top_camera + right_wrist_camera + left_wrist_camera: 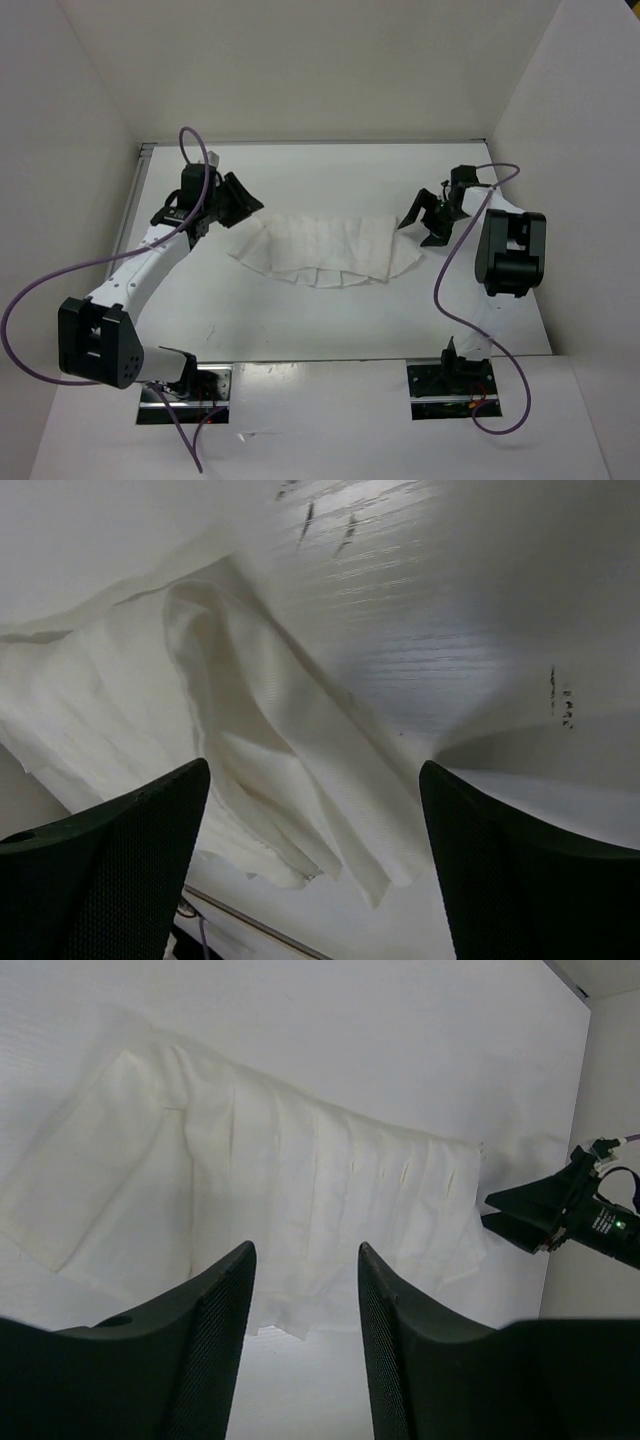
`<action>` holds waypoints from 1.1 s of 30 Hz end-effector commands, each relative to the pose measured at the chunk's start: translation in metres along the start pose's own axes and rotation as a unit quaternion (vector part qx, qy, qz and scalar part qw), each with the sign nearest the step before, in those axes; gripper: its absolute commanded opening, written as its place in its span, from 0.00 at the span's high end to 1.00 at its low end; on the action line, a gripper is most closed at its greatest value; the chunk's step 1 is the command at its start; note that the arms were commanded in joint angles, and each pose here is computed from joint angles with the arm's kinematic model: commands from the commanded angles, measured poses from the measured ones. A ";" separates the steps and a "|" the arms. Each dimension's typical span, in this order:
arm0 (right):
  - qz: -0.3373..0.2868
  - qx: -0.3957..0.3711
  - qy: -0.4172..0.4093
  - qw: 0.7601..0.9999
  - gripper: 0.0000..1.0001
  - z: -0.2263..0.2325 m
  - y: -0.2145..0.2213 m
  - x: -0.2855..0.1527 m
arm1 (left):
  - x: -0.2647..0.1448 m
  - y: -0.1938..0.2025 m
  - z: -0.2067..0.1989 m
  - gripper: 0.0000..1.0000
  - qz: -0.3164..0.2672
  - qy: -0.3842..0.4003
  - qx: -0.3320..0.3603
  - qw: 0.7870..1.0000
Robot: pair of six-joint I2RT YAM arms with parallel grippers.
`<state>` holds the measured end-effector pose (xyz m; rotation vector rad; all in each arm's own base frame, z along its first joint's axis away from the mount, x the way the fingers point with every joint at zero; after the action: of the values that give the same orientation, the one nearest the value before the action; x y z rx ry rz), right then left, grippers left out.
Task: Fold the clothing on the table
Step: Fold the skirt
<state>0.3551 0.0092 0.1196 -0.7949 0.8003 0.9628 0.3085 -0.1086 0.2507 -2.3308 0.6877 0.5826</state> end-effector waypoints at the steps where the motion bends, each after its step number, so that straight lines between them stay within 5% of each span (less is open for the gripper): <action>1: -0.014 -0.012 -0.045 0.999 0.10 -0.004 -0.007 0.006 | -0.013 0.002 -0.001 0.47 0.006 0.020 0.015 1.000; 9: 0.045 -0.033 -0.113 0.992 0.11 0.009 0.013 0.033 | -0.008 0.010 0.000 0.43 0.033 0.050 0.028 0.998; 14: 0.093 -0.058 -0.115 0.987 0.19 0.030 0.037 0.051 | 0.021 0.023 0.006 0.57 0.106 0.059 0.052 0.991; 17: 0.127 -0.073 -0.120 0.982 0.34 0.046 0.058 0.062 | 0.038 0.030 -0.004 0.68 0.138 0.082 0.068 0.985; 20: 0.140 -0.078 -0.127 0.979 0.68 0.056 0.067 0.066 | 0.054 0.038 -0.011 0.76 0.172 0.101 0.077 0.977; 22: 0.130 -0.083 -0.106 0.982 1.00 0.057 0.067 0.066 | 0.065 0.044 -0.021 0.80 0.196 0.117 0.089 0.970; 33: 0.117 -0.089 -0.092 0.985 1.00 0.061 0.061 0.059 | 0.144 0.069 -0.047 0.83 0.259 0.097 0.118 0.954</action>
<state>0.3278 0.1111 0.0804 -0.6846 0.6491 1.3622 0.3825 -0.2244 0.1852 -2.0449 1.3695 0.4463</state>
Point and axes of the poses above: each gripper's point midway between its finger pads, its own x axis out along the fingers, its own z axis along the line the jaws close on, y = z × x, the point moved 9 cm from there along -x, back along the fingers, and after that the axes turned 8 degrees about -x, right-handed, at the moved point
